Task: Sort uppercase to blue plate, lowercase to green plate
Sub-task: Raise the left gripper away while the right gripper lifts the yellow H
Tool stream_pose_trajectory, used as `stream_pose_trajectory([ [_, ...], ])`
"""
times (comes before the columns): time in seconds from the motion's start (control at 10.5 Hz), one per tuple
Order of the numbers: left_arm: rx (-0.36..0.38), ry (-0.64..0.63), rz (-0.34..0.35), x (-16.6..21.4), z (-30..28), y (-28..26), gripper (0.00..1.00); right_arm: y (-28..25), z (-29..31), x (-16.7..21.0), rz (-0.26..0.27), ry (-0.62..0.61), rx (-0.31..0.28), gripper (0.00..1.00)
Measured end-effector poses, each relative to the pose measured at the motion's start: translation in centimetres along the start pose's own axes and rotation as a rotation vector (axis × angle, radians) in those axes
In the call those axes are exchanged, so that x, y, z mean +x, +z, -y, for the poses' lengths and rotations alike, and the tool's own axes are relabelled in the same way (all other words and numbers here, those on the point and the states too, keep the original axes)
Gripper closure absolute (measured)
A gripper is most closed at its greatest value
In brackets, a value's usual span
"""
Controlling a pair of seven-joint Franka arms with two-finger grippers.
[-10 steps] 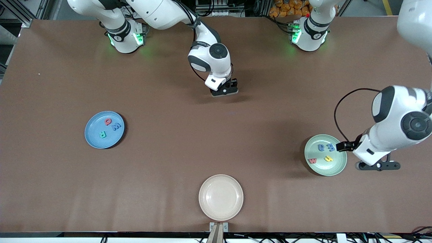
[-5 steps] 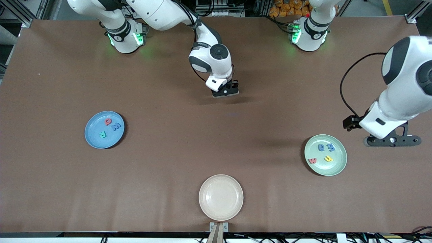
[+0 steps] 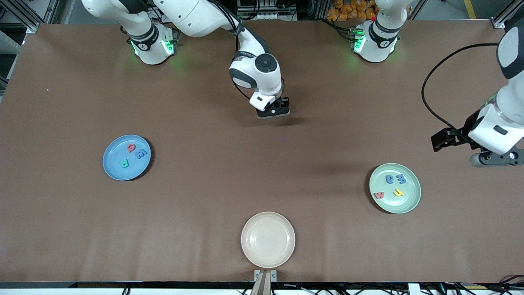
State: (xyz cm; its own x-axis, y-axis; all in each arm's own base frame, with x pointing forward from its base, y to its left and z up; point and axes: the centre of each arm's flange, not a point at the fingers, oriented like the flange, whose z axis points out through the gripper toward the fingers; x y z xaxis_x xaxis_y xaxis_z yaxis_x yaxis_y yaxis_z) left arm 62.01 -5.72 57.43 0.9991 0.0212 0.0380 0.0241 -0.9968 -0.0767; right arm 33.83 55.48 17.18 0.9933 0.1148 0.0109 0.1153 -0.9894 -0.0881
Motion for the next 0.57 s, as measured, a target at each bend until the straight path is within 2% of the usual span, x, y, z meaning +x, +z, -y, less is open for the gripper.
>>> stream_pose_trajectory([
  [0.29, -0.022, 0.002, -0.004, -1.9, 0.5, -3.2, 0.00, 0.0, 0.1, 0.0, 0.002, -0.001, -0.003, 0.41],
  [0.57, 0.012, 0.046, -0.009, -2.7, 1.0, -4.5, 0.00, -0.2, 0.4, -0.1, 0.013, -0.005, -0.022, 0.41],
])
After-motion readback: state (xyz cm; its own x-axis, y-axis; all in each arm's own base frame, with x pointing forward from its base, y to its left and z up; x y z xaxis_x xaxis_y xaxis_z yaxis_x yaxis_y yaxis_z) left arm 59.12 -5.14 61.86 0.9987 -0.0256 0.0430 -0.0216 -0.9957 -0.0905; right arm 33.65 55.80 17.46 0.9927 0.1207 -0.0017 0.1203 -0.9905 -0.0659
